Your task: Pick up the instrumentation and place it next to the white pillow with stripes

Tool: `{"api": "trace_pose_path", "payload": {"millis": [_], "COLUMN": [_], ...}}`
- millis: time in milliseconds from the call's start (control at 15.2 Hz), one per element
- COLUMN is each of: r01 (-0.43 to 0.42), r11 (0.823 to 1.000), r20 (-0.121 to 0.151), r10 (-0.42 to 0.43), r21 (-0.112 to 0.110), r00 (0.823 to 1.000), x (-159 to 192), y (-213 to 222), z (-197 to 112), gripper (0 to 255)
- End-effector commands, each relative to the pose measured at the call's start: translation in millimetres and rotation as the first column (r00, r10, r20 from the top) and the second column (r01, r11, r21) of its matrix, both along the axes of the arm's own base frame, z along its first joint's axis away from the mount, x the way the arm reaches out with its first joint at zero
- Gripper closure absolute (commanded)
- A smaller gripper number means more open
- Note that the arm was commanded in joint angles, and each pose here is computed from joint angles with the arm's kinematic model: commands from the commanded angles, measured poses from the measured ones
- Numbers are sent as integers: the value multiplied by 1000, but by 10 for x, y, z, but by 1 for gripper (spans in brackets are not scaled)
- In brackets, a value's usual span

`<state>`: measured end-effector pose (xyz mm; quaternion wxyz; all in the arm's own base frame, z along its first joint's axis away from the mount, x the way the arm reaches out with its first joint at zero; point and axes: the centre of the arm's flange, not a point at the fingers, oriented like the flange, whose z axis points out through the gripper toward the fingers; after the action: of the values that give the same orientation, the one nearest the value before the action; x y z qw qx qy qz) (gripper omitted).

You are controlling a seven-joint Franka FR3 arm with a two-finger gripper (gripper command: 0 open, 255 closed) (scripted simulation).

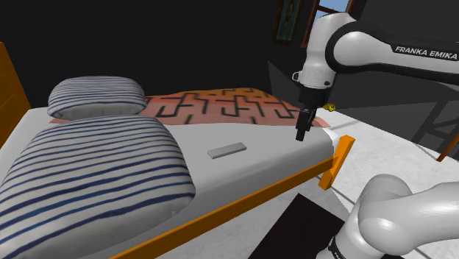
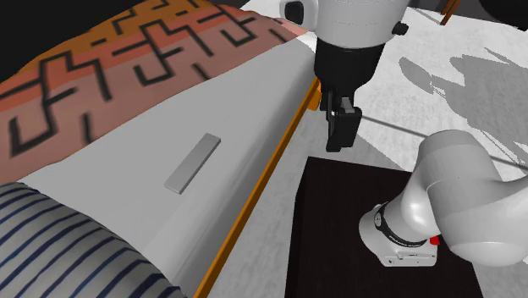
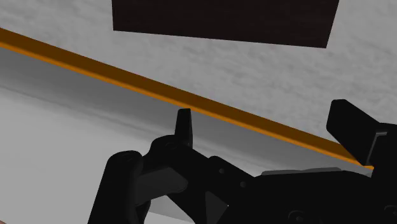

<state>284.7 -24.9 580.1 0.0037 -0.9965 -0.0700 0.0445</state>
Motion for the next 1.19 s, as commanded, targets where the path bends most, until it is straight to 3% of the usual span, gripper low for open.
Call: {"api": "trace_pose_path", "payload": {"millis": [0,264,528,792,1122], "r01": [0,-123,-244,-362,-501], "r11": [1000,992,970,932,865], "r20": [0,9,19,30,44], "r10": [0,123,244,361,499], "r21": [0,7,13,17,21], "r00": [1000,992,970,932,865], "x": [0,363,752,1162,1694], "y": [0,-221,-393,-514,-589], "z": [0,-292,-583,-871,-1227], "gripper": [0,0,0,0,0]}}
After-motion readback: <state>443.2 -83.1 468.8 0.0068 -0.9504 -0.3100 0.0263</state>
